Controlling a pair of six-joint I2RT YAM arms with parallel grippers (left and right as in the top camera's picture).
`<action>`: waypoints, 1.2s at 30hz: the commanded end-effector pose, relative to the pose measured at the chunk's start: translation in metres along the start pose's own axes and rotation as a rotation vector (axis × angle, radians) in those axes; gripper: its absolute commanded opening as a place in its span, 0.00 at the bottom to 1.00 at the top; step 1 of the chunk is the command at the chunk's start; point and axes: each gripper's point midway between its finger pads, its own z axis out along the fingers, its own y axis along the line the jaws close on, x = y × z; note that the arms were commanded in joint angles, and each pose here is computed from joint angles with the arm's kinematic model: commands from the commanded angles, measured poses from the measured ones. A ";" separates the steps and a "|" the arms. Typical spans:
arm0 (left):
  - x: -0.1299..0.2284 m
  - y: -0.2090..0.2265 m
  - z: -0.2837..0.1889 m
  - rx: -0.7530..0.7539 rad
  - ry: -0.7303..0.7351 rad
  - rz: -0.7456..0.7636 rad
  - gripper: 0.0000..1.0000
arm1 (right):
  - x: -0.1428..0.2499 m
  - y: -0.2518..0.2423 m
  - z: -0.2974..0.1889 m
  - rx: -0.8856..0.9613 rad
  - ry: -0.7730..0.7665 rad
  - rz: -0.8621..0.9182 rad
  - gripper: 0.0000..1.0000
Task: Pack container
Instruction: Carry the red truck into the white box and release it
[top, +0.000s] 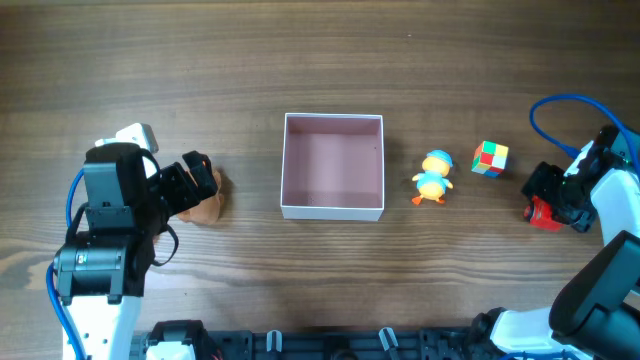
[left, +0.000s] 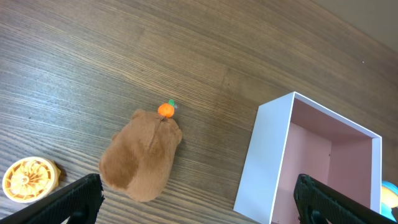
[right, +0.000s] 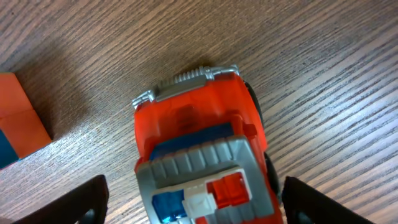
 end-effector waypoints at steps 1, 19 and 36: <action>-0.009 -0.001 -0.006 0.000 -0.030 0.005 1.00 | 0.002 0.004 0.003 -0.027 0.011 0.013 0.72; -0.009 -0.001 -0.006 0.000 -0.030 0.005 1.00 | -0.005 0.015 -0.017 -0.066 -0.006 0.120 0.15; -0.009 -0.001 -0.006 0.001 -0.030 0.005 1.00 | 0.080 0.292 -0.261 -0.618 -0.502 -0.482 0.04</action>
